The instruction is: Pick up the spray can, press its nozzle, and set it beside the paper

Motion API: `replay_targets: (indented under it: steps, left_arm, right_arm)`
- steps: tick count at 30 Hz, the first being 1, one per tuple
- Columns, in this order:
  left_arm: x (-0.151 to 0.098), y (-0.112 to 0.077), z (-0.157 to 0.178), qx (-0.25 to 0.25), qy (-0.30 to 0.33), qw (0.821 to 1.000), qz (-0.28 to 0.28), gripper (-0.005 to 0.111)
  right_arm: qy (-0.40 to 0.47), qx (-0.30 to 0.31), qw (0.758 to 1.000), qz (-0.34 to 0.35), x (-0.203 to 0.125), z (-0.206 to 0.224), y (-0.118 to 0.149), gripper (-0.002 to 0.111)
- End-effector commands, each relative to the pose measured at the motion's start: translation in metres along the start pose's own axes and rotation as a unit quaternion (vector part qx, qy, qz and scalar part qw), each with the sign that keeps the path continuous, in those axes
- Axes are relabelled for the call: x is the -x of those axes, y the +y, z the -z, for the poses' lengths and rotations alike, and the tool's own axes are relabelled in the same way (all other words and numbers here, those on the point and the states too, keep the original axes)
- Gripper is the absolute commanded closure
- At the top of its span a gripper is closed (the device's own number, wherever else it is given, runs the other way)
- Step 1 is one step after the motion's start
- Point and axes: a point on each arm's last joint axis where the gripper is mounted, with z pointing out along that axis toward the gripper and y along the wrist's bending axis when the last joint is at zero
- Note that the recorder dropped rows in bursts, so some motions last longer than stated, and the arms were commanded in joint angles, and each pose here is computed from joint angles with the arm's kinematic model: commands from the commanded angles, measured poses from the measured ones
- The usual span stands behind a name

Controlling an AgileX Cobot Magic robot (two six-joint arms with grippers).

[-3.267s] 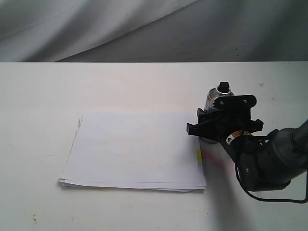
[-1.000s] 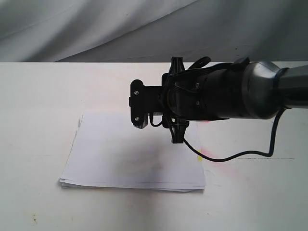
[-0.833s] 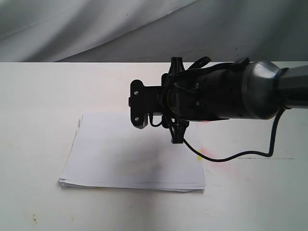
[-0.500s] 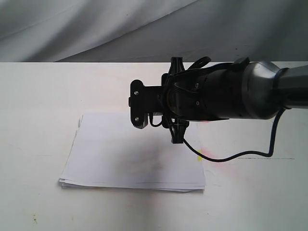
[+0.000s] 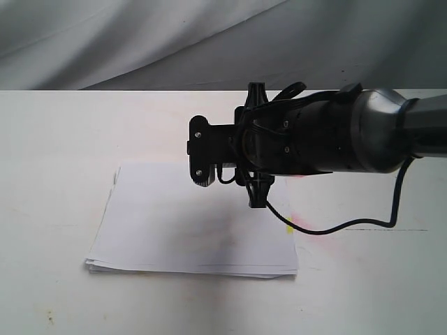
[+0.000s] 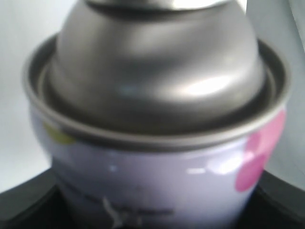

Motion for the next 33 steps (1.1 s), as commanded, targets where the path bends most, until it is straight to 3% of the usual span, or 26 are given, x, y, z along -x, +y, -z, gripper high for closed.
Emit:
replay_targets:
  steps: [1,4,6,11,18,22,25,28,33]
  left_arm:
    - [0.003,0.001,0.000,0.002,-0.023,0.994,0.103,0.107]
    - [0.010,-0.005,-0.006,0.003,0.019,0.991,0.131,0.107]
    - [0.032,-0.017,-0.016,0.003,0.042,0.991,0.129,0.107]
    - [0.075,-0.038,-0.063,0.018,0.123,0.990,0.071,0.107]
    - [0.130,-0.058,-0.140,0.016,0.129,0.991,-0.021,0.107]
    - [0.145,-0.064,-0.183,0.012,0.161,0.986,-0.044,0.107]
    - [0.148,-0.061,-0.213,0.007,0.229,0.972,-0.046,0.107]
    - [0.147,-0.052,-0.242,-0.039,0.297,0.954,-0.026,0.107]
    - [0.136,-0.011,-0.272,-0.151,0.353,0.919,0.092,0.107]
  right_arm:
    - [-0.008,-0.013,1.000,0.003,0.003,0.005,-0.006,0.108]
    - [-0.008,-0.013,1.000,0.003,0.003,0.005,-0.006,0.108]
    - [-0.008,-0.013,1.000,0.003,0.003,0.005,-0.006,0.108]
    - [-0.008,-0.013,1.000,0.003,0.003,0.005,-0.006,0.108]
    - [-0.008,-0.013,1.000,0.003,0.003,0.005,-0.006,0.108]
    - [-0.008,-0.013,1.000,0.003,0.003,0.005,-0.006,0.108]
    - [-0.008,-0.013,1.000,0.003,0.003,0.005,-0.006,0.108]
    - [-0.008,-0.013,1.000,0.003,0.003,0.005,-0.006,0.108]
    - [-0.008,-0.013,1.000,0.003,0.003,0.005,-0.006,0.108]
